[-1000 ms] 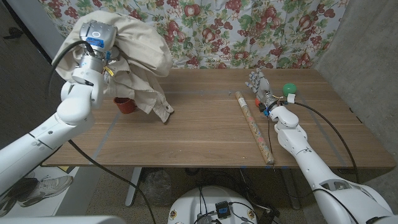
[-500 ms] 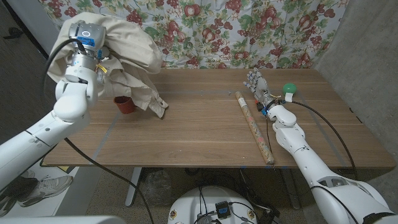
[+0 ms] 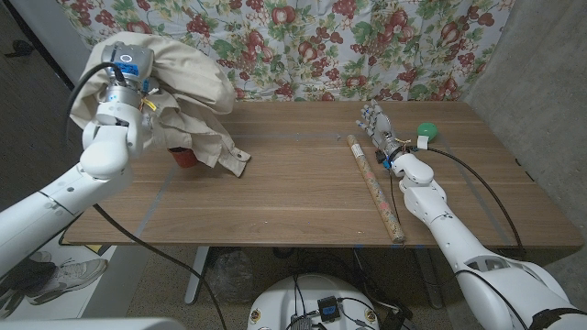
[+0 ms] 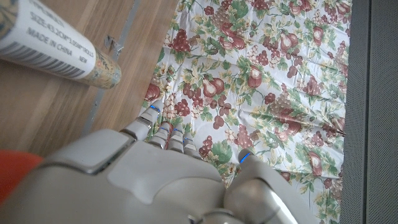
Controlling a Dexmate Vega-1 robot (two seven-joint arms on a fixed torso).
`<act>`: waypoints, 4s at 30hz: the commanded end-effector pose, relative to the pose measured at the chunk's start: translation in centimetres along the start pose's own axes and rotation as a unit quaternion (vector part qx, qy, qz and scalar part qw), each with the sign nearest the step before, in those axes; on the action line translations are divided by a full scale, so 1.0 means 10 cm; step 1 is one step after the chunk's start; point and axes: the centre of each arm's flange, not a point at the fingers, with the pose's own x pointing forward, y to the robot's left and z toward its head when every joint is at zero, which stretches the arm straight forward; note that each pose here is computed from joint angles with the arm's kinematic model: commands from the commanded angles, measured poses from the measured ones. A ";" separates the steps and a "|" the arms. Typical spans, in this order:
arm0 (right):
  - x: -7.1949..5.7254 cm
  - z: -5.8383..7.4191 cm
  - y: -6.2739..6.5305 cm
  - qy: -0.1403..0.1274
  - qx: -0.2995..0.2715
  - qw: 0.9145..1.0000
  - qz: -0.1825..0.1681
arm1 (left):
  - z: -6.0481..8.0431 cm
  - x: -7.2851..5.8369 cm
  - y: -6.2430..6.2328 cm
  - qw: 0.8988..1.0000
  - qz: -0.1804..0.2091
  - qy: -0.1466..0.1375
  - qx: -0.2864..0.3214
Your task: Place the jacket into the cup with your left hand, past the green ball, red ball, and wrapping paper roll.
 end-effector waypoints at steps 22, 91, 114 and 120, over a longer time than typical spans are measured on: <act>-0.01 -0.02 0.02 0.005 -0.004 1.000 0.003 | 0.04 -0.11 -0.44 0.998 -0.067 0.003 0.001; -0.09 -0.02 0.05 0.006 -0.008 1.000 0.007 | 0.38 -0.32 -0.66 0.985 -0.157 -0.050 0.048; -0.07 -0.04 0.03 0.005 -0.006 1.000 0.006 | 0.36 -0.32 -0.43 0.993 -0.099 -0.061 0.025; -0.07 -0.04 0.03 0.005 -0.004 1.000 0.005 | 0.33 -0.30 -0.34 0.994 -0.096 -0.059 0.000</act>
